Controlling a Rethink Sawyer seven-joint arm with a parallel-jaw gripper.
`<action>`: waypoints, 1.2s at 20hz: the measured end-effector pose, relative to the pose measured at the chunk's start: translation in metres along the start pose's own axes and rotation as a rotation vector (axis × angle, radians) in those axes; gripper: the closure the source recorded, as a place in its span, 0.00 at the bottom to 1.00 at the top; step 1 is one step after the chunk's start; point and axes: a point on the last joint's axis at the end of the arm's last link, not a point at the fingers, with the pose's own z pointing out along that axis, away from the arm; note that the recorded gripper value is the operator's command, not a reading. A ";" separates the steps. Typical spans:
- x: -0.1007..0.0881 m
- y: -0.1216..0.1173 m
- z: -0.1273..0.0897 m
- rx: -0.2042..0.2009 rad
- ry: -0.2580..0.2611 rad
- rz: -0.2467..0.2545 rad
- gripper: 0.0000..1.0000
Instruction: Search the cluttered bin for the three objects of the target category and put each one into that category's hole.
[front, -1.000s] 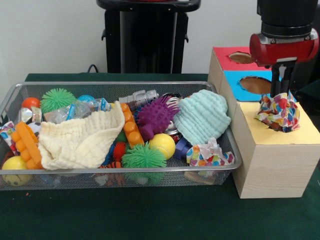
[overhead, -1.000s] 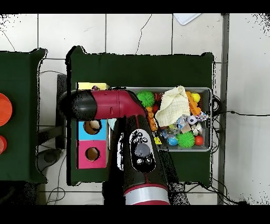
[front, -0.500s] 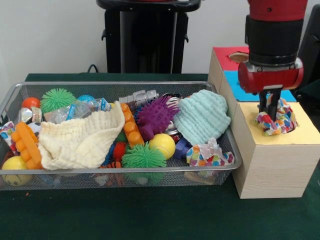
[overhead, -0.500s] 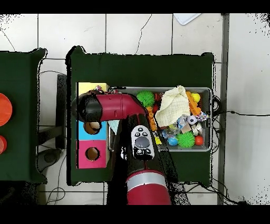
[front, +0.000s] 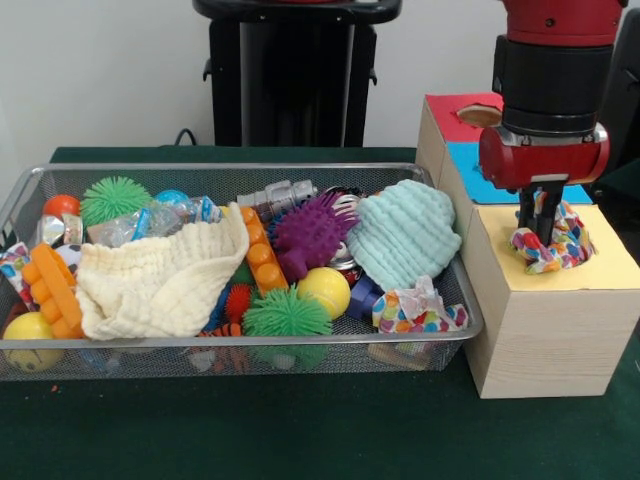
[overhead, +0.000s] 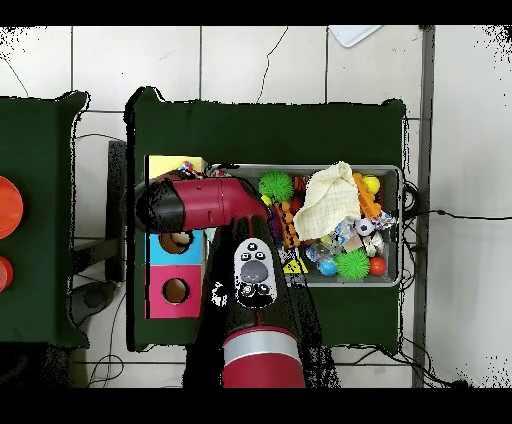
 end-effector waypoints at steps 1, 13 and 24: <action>0.000 0.000 0.000 0.000 0.000 0.000 1.00; -0.001 -0.002 0.000 -0.014 0.011 0.030 1.00; -0.002 -0.004 -0.001 -0.034 0.021 0.075 1.00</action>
